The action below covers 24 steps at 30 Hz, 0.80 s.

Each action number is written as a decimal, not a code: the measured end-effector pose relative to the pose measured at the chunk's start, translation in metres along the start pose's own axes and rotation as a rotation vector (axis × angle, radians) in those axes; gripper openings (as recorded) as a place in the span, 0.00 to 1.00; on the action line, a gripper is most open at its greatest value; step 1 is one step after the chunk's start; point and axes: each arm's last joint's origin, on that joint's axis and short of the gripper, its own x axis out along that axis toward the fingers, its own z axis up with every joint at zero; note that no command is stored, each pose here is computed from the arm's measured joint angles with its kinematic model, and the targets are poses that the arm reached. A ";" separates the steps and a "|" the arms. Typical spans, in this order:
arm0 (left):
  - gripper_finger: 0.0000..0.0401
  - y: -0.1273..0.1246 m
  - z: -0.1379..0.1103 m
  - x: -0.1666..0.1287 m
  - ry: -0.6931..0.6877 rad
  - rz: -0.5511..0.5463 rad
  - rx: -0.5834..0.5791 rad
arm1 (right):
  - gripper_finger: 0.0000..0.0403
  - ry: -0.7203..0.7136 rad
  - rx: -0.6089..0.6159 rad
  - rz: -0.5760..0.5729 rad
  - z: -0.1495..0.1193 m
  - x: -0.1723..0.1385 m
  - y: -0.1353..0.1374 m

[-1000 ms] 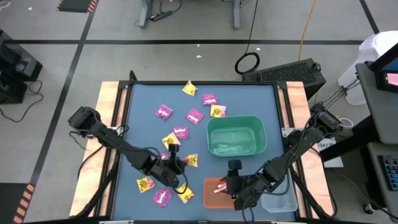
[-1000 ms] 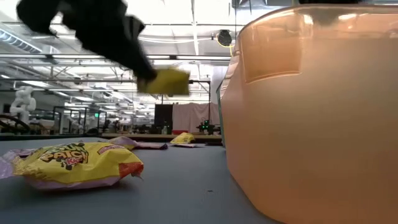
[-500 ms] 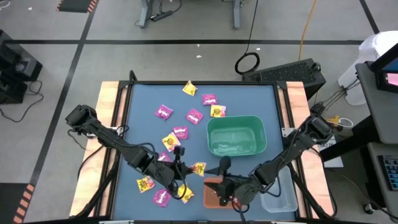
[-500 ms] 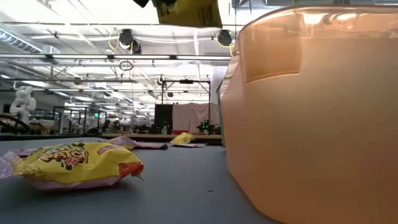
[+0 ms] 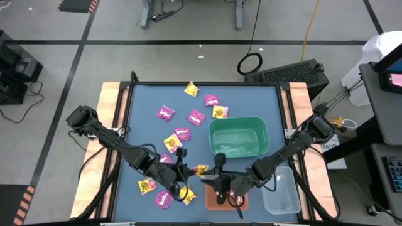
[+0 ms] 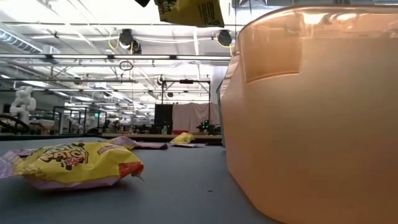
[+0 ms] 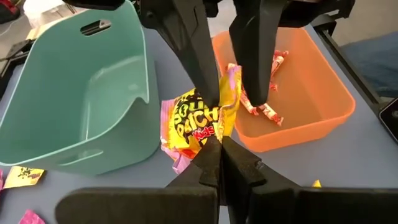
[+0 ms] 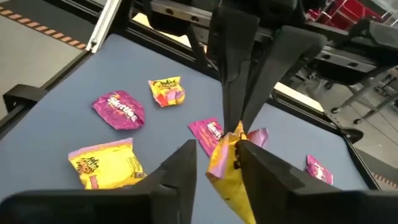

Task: Sort candy
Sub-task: Put the yellow candy pack into the green bin

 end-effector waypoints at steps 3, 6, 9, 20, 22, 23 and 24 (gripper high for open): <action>0.02 0.000 0.000 0.000 -0.001 -0.001 0.000 | 0.21 0.000 0.001 0.010 0.000 0.001 -0.001; 0.02 0.000 0.001 0.000 -0.006 -0.001 -0.001 | 0.16 -0.001 0.001 0.010 0.000 0.001 -0.001; 0.04 0.000 0.001 0.000 -0.010 0.003 -0.003 | 0.12 0.000 0.000 0.010 0.000 0.001 0.000; 0.33 0.001 0.004 0.000 -0.037 0.054 -0.016 | 0.11 0.011 -0.004 0.013 -0.001 0.000 0.000; 0.38 0.001 0.004 0.000 -0.037 0.054 -0.016 | 0.11 0.018 -0.001 0.013 -0.002 0.000 0.000; 0.41 0.001 0.004 0.000 -0.038 0.054 -0.017 | 0.11 0.023 0.000 0.012 -0.003 0.000 0.000; 0.43 0.001 0.004 0.000 -0.038 0.053 -0.017 | 0.11 0.027 0.000 0.012 -0.003 0.000 0.000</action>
